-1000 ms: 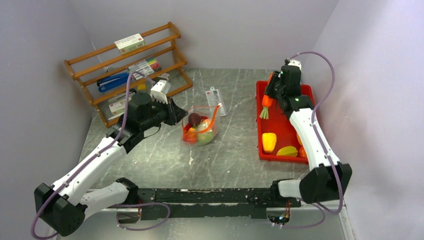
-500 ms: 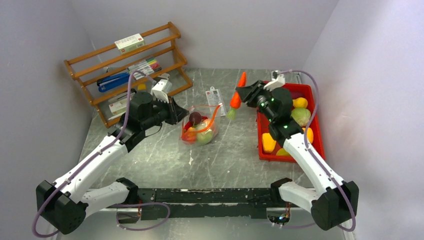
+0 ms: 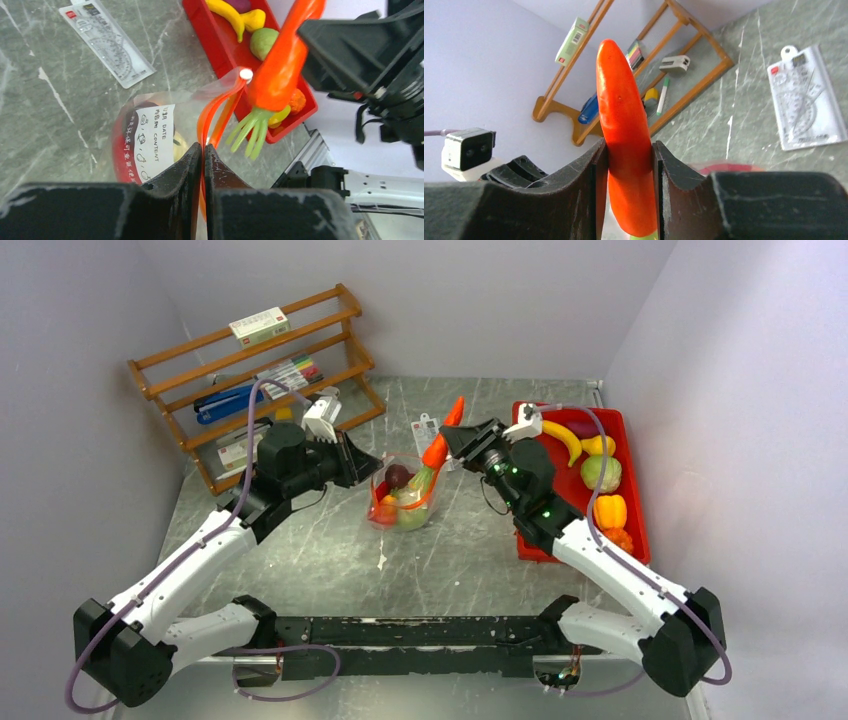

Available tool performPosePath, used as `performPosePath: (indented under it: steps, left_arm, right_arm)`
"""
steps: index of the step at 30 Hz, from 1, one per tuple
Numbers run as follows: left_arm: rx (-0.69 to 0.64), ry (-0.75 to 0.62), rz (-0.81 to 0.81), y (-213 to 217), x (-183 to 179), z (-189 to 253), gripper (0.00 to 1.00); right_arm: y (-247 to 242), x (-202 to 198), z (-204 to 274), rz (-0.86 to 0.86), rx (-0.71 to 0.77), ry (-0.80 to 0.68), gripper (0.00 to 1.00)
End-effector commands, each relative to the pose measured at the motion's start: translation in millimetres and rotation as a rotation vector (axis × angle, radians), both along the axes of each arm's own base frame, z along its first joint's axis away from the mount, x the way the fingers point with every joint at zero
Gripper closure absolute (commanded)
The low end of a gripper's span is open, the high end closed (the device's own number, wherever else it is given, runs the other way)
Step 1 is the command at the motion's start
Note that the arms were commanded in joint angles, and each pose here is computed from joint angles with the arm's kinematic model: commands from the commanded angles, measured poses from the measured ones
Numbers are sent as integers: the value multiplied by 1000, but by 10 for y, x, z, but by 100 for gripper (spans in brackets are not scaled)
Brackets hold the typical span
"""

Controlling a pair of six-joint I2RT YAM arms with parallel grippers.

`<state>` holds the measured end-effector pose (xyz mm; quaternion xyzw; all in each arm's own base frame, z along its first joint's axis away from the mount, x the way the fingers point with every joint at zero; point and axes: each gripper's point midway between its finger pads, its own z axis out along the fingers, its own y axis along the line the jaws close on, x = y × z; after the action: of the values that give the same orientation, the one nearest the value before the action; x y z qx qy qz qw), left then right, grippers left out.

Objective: Place the food in the zip-top bag and seal the zipper
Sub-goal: Pick up the fake vegetable from the bin, then place the fake vegetable in the zipper food storage bag.

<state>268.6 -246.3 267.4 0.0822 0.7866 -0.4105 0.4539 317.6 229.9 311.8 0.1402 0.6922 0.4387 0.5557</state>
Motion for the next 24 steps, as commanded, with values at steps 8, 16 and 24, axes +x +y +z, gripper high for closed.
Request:
performPosePath:
  steps: [8, 16, 24]
  left_arm:
    - [-96, -19, -26, -95, 9, 224, 93]
    - [-85, 7, -38, -111, -9, 146, 93]
    - [-116, 11, -63, -122, -95, 225, 93]
  right_arm:
    - [398, -269, 1, -115, 90, -1, 88]
    - [820, -489, 203, 193, -457, -526, 82]
    - [840, -828, 202, 288, -677, -989, 83]
